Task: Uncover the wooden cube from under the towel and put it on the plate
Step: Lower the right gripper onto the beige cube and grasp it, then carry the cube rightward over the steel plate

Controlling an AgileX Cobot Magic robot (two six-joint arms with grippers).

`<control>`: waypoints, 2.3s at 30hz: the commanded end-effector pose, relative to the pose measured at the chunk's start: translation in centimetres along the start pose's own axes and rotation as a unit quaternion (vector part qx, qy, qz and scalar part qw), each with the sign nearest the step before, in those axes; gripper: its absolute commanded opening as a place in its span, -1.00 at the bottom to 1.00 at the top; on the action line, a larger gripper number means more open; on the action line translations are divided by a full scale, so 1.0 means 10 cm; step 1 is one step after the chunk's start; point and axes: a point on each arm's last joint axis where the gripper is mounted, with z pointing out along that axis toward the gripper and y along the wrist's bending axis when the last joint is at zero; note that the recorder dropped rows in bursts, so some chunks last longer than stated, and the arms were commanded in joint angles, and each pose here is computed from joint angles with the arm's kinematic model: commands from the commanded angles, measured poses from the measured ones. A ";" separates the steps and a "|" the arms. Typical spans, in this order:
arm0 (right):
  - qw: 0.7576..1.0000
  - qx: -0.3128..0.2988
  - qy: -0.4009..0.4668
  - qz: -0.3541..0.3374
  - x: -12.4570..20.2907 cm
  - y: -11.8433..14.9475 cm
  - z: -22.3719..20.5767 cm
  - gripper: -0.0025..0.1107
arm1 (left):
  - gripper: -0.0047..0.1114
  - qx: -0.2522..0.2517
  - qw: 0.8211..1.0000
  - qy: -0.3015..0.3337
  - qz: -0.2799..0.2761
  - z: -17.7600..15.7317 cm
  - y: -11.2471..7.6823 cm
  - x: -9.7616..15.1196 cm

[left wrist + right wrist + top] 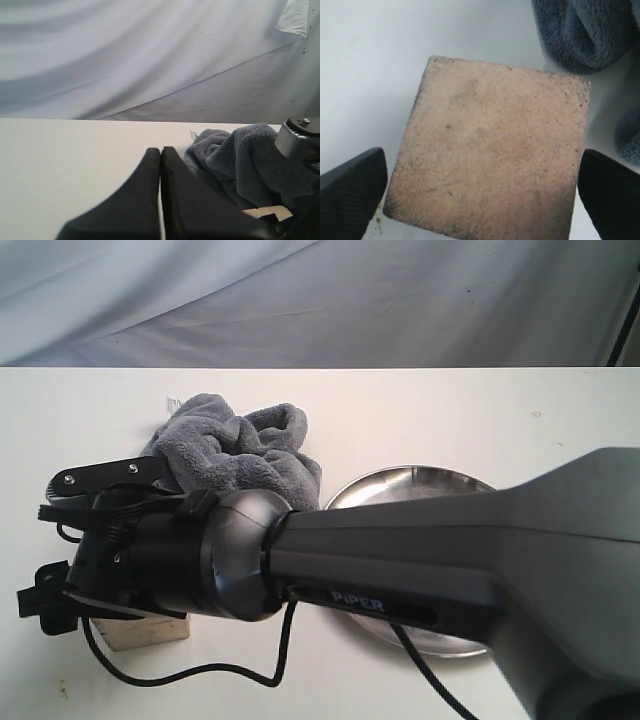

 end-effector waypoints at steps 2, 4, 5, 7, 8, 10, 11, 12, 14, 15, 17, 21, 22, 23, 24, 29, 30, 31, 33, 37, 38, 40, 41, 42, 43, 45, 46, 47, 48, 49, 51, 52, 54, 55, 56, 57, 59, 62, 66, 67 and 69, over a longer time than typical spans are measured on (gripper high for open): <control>1.000 -0.005 -0.002 -0.005 0.03 0.02 0.00 0.59 | -0.89 0.000 1.000 0.001 -0.001 0.00 0.00 0.01; 1.000 -0.005 -0.001 -0.003 0.03 0.02 0.00 0.55 | -0.89 0.000 1.000 0.001 0.000 0.00 0.00 0.01; 1.000 -0.006 -0.002 -0.003 0.02 0.02 -0.01 0.52 | -0.89 0.000 1.000 0.001 0.000 0.00 0.00 0.01; 1.000 -0.008 -0.003 -0.002 0.02 0.03 -0.02 0.44 | -0.89 0.000 1.000 0.001 0.000 0.00 0.00 0.01; 1.000 -0.008 -0.003 -0.002 0.02 0.03 -0.02 0.40 | -0.89 0.000 1.000 0.001 0.000 0.00 0.00 0.01; 1.000 -0.009 -0.005 -0.001 0.01 0.03 -0.03 0.32 | -0.89 0.000 1.000 0.001 0.000 0.00 0.00 0.01; 1.000 -0.010 -0.005 -0.001 0.00 0.03 -0.04 0.28 | -0.89 0.000 1.000 0.001 0.000 0.00 0.00 0.01; 1.000 -0.012 -0.007 -0.001 0.00 0.04 -0.06 0.24 | -0.89 0.000 1.000 0.001 0.000 0.00 0.00 0.01; 1.000 -0.015 -0.011 -0.002 -0.03 0.05 -0.11 0.20 | -0.89 0.000 1.000 0.001 0.000 0.00 0.00 0.01; 1.000 -0.016 -0.015 -0.005 -0.05 0.05 -0.15 0.19 | -0.89 0.000 1.000 0.001 0.000 0.00 0.00 0.01; 1.000 -0.017 -0.022 -0.009 -0.08 0.05 -0.20 0.19 | -0.89 0.000 1.000 0.001 0.000 0.00 0.00 0.01; 0.999 -0.020 -0.030 -0.028 -0.14 0.05 -0.31 0.14 | -0.89 0.000 1.000 0.001 0.000 0.00 0.00 0.01; 0.999 -0.019 -0.031 -0.030 -0.15 0.04 -0.33 0.13 | -0.89 0.000 1.000 0.001 0.000 0.00 0.00 0.01; 0.999 -0.017 -0.031 -0.030 -0.15 0.04 -0.35 0.13 | -0.89 0.000 1.000 0.001 0.000 0.00 0.00 0.01; 0.999 -0.011 -0.028 -0.035 -0.15 0.03 -0.35 0.13 | -0.89 0.000 1.000 0.001 0.000 0.00 0.00 0.01; 0.995 0.023 -0.007 -0.094 -0.11 -0.02 -0.35 0.13 | -0.89 0.000 1.000 0.001 0.000 0.00 0.00 0.01; 0.994 0.025 -0.006 -0.105 -0.10 -0.03 -0.35 0.13 | -0.89 0.000 1.000 0.001 0.000 0.00 0.00 0.01; 0.993 0.030 -0.002 -0.113 -0.10 -0.04 -0.35 0.13 | -0.89 0.000 1.000 0.001 0.000 0.00 0.00 0.01; 0.991 0.040 0.005 -0.126 -0.09 -0.06 -0.36 0.13 | -0.89 0.000 1.000 0.001 0.000 0.00 0.00 0.01; 0.991 0.042 0.004 -0.127 -0.11 -0.06 -0.40 0.13 | -0.89 0.000 1.000 0.001 0.000 0.00 0.00 0.01; 0.991 0.041 0.003 -0.127 -0.11 -0.06 -0.41 0.13 | -0.89 0.000 1.000 0.001 0.000 0.00 0.00 0.01; 0.991 0.036 -0.003 -0.126 -0.14 -0.05 -0.46 0.13 | -0.89 0.000 1.000 0.001 0.000 0.00 0.00 0.01; 0.992 0.033 -0.008 -0.125 -0.16 -0.05 -0.50 0.13 | -0.89 0.000 1.000 0.001 0.000 0.00 0.00 0.01; 0.992 0.033 -0.010 -0.125 -0.17 -0.05 -0.51 0.13 | -0.89 0.000 1.000 0.001 0.000 0.00 0.00 0.01; 0.992 0.033 -0.012 -0.125 -0.18 -0.05 -0.54 0.12 | -0.89 0.000 1.000 0.001 0.000 0.00 0.00 0.01; 0.992 0.032 -0.015 -0.124 -0.19 -0.06 -0.57 0.10 | -0.89 0.000 1.000 0.001 0.000 0.00 0.00 0.01; 0.992 0.033 -0.015 -0.124 -0.20 -0.06 -0.58 0.09 | -0.89 0.000 1.000 0.001 0.000 0.00 0.00 0.01; 0.992 0.034 -0.015 -0.124 -0.20 -0.06 -0.59 0.08 | -0.89 0.000 1.000 0.001 0.000 0.00 0.00 0.01; 0.991 0.035 -0.015 -0.125 -0.20 -0.06 -0.60 0.08 | -0.89 0.000 1.000 0.001 0.000 0.00 0.00 0.01; 0.991 0.039 -0.012 -0.125 -0.20 -0.07 -0.60 0.08 | -0.89 0.000 1.000 0.001 0.000 0.00 0.00 0.01; 0.991 0.047 -0.007 -0.126 -0.20 -0.09 -0.62 0.08 | -0.89 0.000 1.000 0.001 0.000 0.00 0.00 0.01; 0.991 0.050 -0.007 -0.126 -0.20 -0.10 -0.64 0.08 | -0.89 0.000 1.000 0.001 0.000 0.00 0.00 0.01; 0.990 0.061 -0.004 -0.127 -0.22 -0.12 -0.70 0.08 | -0.89 0.000 1.000 0.001 0.000 0.00 0.00 0.01; 0.990 0.065 -0.003 -0.125 -0.23 -0.14 -0.74 0.08 | -0.89 0.000 1.000 0.001 0.000 0.00 0.00 0.01; 0.990 0.065 -0.006 -0.123 -0.25 -0.14 -0.79 0.08 | -0.89 0.000 1.000 0.001 0.000 0.00 0.00 0.01; 0.990 0.064 -0.010 -0.124 -0.26 -0.15 -0.83 0.08 | -0.89 0.000 1.000 0.001 0.000 0.00 0.00 0.01; 0.991 0.058 -0.020 -0.122 -0.30 -0.16 -0.95 0.08 | -0.89 0.000 1.000 0.001 0.000 0.00 0.00 0.01; 0.990 0.057 -0.033 -0.124 -0.32 -0.23 -1.12 0.08 | -0.89 0.000 1.000 0.001 0.000 0.00 0.00 0.01; 0.991 0.067 -0.039 -0.111 -0.36 -0.47 -1.31 0.08 | -0.89 0.000 1.000 0.001 0.000 0.00 0.00 0.01; 0.991 0.067 -0.041 -0.106 -0.35 -0.53 -1.36 0.08 | -0.89 0.000 1.000 0.001 0.000 0.00 0.00 0.01; 0.992 0.067 -0.047 -0.099 -0.35 -0.65 -1.48 0.08 | -0.89 0.000 1.000 0.001 0.000 0.00 0.00 0.01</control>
